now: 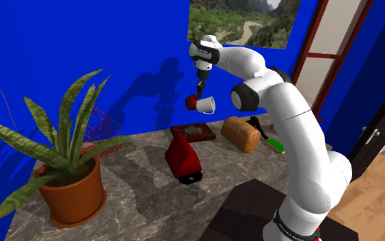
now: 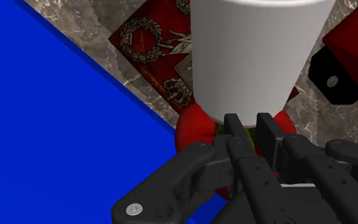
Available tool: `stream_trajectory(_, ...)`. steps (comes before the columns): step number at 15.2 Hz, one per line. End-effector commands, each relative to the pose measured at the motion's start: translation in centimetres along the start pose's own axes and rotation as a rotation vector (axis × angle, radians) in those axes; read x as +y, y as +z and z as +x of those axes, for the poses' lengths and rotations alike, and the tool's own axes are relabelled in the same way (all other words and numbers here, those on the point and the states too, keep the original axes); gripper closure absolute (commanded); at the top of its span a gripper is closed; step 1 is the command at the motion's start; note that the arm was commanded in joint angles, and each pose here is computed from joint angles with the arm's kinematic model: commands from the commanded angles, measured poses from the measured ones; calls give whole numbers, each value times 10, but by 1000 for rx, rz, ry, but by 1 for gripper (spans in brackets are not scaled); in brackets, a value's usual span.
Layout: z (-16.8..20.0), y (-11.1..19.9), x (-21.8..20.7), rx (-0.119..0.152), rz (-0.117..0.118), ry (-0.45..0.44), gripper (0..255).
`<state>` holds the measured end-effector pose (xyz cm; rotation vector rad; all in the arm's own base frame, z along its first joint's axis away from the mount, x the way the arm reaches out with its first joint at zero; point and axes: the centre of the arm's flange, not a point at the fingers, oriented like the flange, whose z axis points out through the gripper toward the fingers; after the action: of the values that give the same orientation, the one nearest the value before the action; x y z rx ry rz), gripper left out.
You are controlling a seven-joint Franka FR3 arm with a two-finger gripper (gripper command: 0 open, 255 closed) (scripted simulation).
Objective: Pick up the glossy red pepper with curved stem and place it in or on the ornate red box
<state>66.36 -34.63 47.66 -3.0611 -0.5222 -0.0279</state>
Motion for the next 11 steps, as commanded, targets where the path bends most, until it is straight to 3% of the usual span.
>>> stream_trajectory(1,6,8,1,0,2,-4,255)
stream_trajectory(11,5,60,3,0,2,-4,255)
